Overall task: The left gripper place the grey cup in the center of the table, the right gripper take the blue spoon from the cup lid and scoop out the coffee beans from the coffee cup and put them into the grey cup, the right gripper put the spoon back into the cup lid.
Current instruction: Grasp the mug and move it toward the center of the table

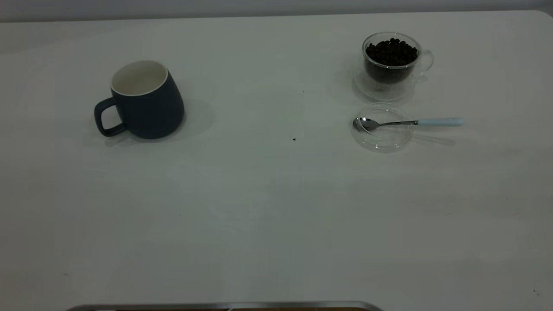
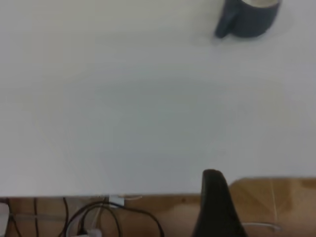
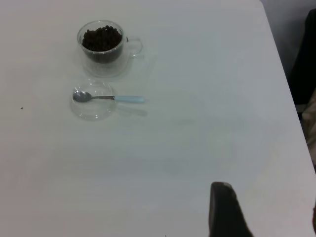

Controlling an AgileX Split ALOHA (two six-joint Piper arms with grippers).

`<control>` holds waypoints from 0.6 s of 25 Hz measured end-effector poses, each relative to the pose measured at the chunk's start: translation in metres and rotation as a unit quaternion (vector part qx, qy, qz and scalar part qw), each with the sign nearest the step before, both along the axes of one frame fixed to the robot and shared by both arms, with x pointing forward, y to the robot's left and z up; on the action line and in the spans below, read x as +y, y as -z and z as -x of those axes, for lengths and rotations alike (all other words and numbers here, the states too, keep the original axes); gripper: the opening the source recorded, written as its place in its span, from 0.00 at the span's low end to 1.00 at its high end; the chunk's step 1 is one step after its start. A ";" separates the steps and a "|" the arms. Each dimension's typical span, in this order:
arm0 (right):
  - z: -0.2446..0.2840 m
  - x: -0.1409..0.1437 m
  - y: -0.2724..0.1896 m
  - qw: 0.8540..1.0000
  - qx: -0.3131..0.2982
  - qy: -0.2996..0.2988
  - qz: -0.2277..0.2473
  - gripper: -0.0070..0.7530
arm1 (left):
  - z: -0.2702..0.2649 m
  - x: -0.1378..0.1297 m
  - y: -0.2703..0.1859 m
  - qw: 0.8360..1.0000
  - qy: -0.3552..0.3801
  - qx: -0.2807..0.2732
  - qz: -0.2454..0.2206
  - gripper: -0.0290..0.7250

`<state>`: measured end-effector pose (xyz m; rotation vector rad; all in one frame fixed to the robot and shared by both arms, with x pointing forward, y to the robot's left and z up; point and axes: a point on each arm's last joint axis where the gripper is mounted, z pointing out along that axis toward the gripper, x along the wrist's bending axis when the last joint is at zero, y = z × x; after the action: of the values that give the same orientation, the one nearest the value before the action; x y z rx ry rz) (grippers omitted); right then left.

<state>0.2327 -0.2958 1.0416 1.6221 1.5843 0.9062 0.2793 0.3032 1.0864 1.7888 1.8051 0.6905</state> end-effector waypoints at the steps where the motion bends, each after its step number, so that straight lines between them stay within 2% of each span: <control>1: 0.000 0.000 0.000 1.000 0.000 0.000 0.000 0.60 | -0.017 -0.001 -0.005 1.000 -0.005 0.007 0.004 0.79; 4: 0.000 0.000 0.000 1.000 0.000 0.000 0.000 0.60 | -0.069 -0.003 -0.013 0.999 -0.013 0.033 0.005 0.79; 9: 0.000 0.000 0.000 1.000 0.000 0.000 0.000 0.60 | -0.153 0.002 -0.006 0.994 -0.062 0.093 -0.020 0.79; 15: 0.000 0.000 0.000 1.000 0.000 0.000 0.000 0.60 | -0.235 0.037 0.028 0.982 -0.126 0.141 -0.014 0.79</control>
<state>0.2327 -0.2958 1.0416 1.6221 1.5843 0.9062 0.5142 0.3405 1.0586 1.7653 2.2487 0.5797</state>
